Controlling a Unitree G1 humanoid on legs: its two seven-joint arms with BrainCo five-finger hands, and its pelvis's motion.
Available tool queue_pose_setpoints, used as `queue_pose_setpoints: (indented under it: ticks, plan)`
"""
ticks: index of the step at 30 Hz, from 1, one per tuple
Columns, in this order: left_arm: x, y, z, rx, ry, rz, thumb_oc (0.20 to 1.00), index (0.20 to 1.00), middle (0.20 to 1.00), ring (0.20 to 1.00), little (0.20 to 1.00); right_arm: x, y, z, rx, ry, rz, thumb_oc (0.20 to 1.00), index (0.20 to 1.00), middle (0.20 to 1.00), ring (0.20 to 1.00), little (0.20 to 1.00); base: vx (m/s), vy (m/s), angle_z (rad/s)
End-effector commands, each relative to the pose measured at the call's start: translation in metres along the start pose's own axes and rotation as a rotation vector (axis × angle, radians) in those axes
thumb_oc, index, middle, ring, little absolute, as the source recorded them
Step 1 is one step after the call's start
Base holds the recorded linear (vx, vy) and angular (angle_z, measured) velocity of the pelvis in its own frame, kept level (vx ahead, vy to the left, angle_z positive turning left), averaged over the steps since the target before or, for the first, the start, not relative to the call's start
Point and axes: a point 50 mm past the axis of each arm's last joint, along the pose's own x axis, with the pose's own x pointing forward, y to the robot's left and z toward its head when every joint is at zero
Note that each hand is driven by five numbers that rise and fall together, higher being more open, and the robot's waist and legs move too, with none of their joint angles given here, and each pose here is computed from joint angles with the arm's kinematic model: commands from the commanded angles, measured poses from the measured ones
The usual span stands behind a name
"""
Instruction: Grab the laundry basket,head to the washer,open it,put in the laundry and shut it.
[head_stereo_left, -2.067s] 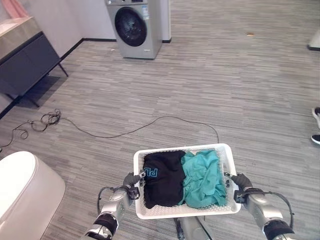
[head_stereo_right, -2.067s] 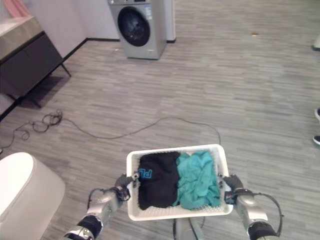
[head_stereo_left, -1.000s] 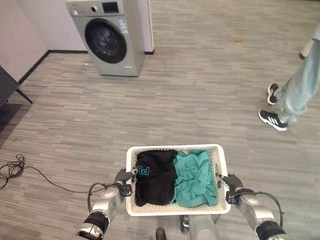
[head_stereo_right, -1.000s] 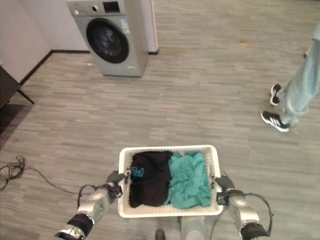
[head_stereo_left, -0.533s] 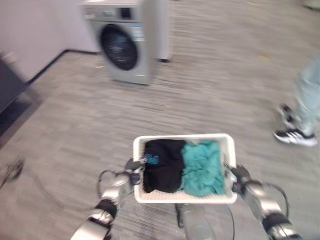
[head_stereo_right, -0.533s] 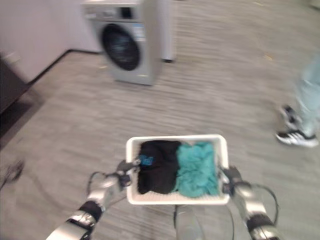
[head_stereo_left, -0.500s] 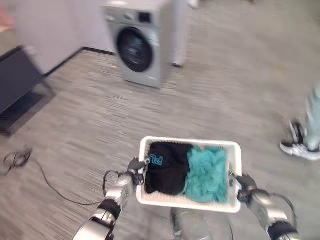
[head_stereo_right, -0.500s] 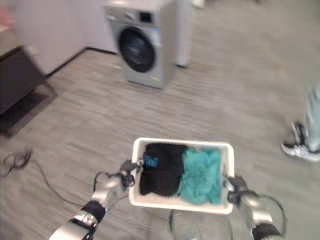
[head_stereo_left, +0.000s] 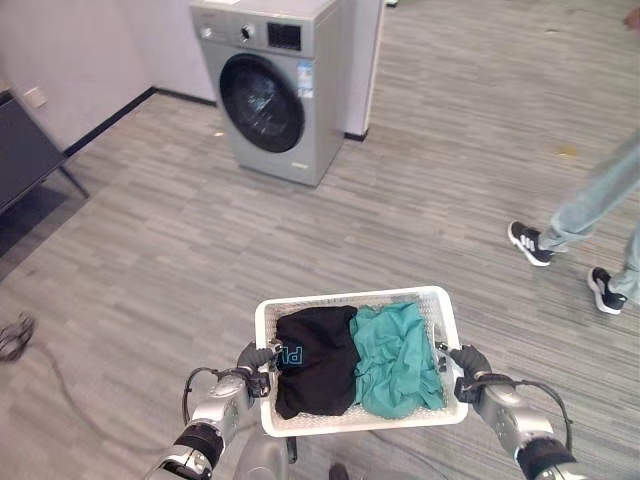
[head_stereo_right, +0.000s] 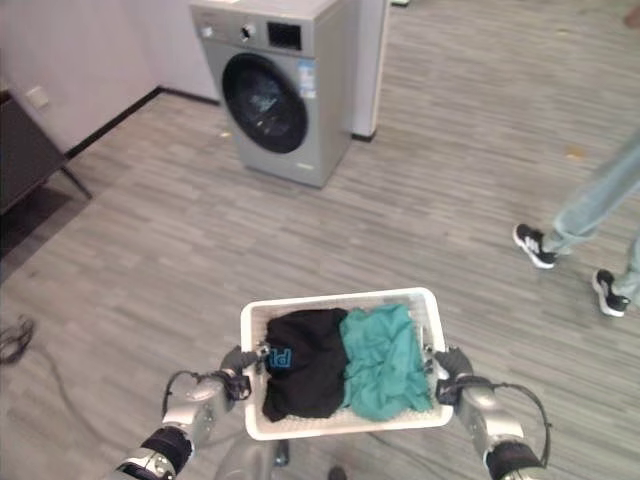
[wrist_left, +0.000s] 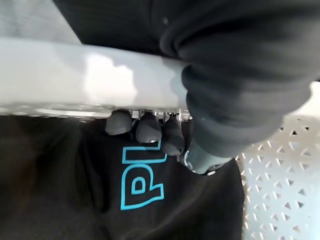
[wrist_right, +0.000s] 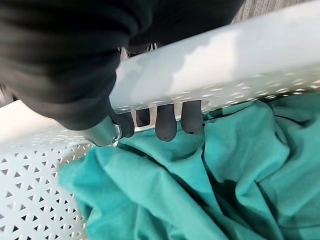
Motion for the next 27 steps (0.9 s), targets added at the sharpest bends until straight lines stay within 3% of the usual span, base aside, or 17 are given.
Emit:
queue_pose_setpoints:
  ticks: [1,6,16,27]
  plan:
    - [0.008,-0.006,0.053,-0.008,-0.202,-0.025,0.2,0.2,0.2,0.2,0.2,0.001,0.031,0.035,0.061,-0.186,0.24,0.2,0.2,0.2,0.2,0.2,0.31,0.18,-0.85]
    - [0.005,0.005,0.042,0.018,-0.158,-0.019,0.2,0.2,0.2,0.2,0.2,-0.002,0.016,0.015,0.121,-0.13,0.206,0.2,0.2,0.2,0.2,0.2,0.31,0.169,-0.1]
    - [0.001,0.02,0.019,0.015,-0.078,0.031,0.2,0.2,0.2,0.2,0.2,-0.002,0.019,0.014,0.096,-0.116,0.234,0.2,0.2,0.2,0.2,0.2,0.08,0.071,0.27]
    - [0.002,0.015,0.05,0.06,-0.181,0.021,0.2,0.2,0.2,0.2,0.2,0.002,0.037,0.044,0.022,-0.188,0.278,0.2,0.2,0.2,0.2,0.2,0.18,-0.05,0.02]
